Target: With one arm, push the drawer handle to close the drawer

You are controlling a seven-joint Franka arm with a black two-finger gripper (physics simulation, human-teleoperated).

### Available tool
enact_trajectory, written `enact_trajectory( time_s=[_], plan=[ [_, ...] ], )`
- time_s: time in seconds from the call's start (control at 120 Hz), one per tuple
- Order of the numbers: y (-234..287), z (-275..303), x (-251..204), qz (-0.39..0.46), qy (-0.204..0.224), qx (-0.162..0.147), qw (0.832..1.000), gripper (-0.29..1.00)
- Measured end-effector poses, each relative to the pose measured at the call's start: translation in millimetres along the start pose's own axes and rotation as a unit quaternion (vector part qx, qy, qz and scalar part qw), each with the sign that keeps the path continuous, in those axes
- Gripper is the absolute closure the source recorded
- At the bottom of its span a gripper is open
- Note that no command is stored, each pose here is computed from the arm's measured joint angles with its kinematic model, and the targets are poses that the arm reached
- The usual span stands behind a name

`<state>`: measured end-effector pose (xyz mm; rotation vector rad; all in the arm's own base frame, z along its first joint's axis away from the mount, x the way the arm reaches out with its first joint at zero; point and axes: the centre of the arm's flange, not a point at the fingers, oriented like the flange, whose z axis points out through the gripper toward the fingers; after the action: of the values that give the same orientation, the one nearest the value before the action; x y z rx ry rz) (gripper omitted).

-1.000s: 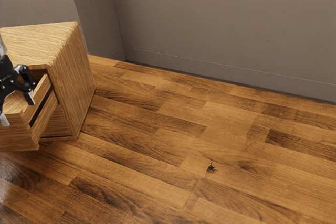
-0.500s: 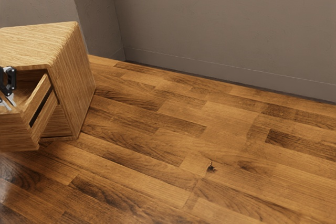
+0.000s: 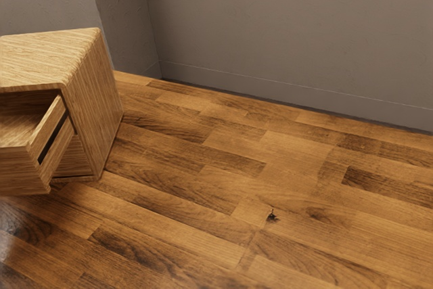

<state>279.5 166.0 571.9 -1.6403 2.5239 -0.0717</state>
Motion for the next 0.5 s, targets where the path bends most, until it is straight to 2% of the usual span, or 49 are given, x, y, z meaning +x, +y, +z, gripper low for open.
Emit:
enact_trajectory(
  time_s=[0.083, 0.158, 0.5],
  plan=[
    [4, 15, -13, 0.008, 0.012, -0.013, 1.0, 0.78],
    [14, 19, -25, 0.012, 0.016, -0.01, 1.0, 0.78],
    [42, 9, -36, 0.029, -0.006, -0.005, 1.0, 0.79]
  ],
)
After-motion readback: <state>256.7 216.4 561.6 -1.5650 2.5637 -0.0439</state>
